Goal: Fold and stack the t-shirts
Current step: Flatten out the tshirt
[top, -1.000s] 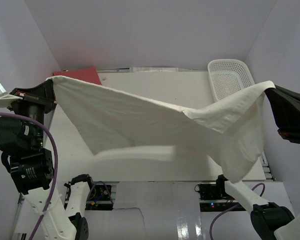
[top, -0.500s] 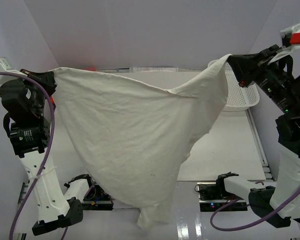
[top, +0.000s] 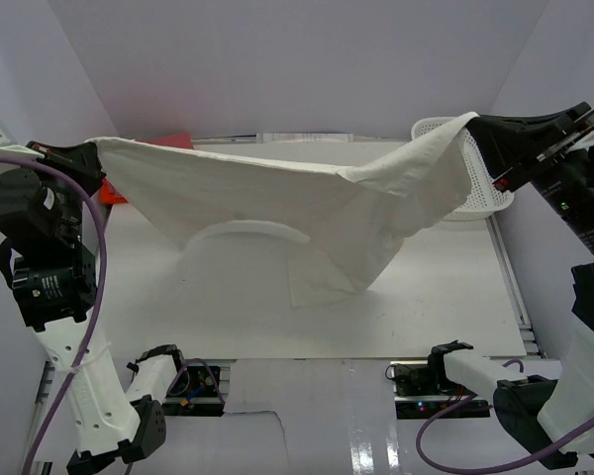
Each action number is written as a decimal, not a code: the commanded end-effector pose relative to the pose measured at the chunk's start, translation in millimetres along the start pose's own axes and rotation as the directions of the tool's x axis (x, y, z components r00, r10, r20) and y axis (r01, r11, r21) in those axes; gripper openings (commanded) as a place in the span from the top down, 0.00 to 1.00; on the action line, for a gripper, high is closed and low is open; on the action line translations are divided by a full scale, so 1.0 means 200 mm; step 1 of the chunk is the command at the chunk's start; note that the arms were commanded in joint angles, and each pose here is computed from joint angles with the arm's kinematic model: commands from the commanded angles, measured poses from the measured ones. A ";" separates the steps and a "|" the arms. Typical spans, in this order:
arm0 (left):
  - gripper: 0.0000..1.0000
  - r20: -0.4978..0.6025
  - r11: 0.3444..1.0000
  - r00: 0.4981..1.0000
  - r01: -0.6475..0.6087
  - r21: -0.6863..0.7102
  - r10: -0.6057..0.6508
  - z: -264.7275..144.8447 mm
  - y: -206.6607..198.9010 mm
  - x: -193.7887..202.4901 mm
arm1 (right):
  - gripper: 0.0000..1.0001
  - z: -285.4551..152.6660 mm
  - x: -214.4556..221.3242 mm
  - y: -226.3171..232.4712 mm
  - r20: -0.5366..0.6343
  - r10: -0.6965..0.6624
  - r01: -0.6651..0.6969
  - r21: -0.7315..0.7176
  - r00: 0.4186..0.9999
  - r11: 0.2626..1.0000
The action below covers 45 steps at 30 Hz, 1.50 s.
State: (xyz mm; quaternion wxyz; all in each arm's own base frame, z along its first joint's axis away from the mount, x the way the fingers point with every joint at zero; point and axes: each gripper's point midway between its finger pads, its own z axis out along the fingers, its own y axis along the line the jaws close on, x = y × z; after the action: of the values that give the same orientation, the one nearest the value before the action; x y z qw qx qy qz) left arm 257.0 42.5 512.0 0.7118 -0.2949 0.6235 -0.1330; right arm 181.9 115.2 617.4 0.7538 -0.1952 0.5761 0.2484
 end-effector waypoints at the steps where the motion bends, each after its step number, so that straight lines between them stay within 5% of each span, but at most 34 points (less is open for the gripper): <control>1: 1.00 0.066 1.000 0.998 -0.016 0.004 0.016 -0.09 -0.03 -0.11 | 0.92 -0.09 -0.17 0.11 0.106 -0.059 0.066 -0.064 0.993 0.996; 8: 1.00 0.169 0.999 0.986 -0.005 0.044 -0.003 -0.32 -0.10 -0.23 | 0.92 -0.42 -0.40 0.34 0.303 -0.146 0.189 -0.121 0.942 0.974; 15: 1.00 0.317 0.999 0.948 0.031 -0.013 -0.025 -0.54 -0.08 -0.42 | 0.92 -0.61 -0.51 0.43 0.381 -0.178 0.226 -0.085 0.907 0.970; 22: 1.00 0.278 0.999 0.960 0.032 -0.018 -0.026 -0.46 -0.08 -0.38 | 0.92 -0.46 -0.45 0.28 0.331 -0.140 0.157 -0.025 0.933 0.987; 33: 1.00 -0.003 0.976 0.999 -0.043 -0.215 0.043 0.16 0.23 0.04 | 0.92 0.17 0.16 -0.18 -0.021 0.103 -0.099 0.142 0.994 0.985; 40: 1.00 -0.239 0.971 0.971 -0.032 -0.237 -0.027 0.59 0.43 0.51 | 0.92 0.40 0.85 -0.38 -0.261 0.238 -0.172 0.252 0.936 0.952; 45: 1.00 -0.313 0.964 0.946 -0.001 -0.267 -0.086 0.76 0.57 0.82 | 0.92 0.42 1.38 -0.58 -0.377 0.313 -0.162 0.382 0.872 0.910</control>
State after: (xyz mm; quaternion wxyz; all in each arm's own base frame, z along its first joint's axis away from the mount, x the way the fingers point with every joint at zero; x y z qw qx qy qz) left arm 397.5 84.8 304.1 0.5120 -0.3831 0.7646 -0.0800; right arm 347.4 130.3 370.8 0.5506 -0.0749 0.8029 0.2157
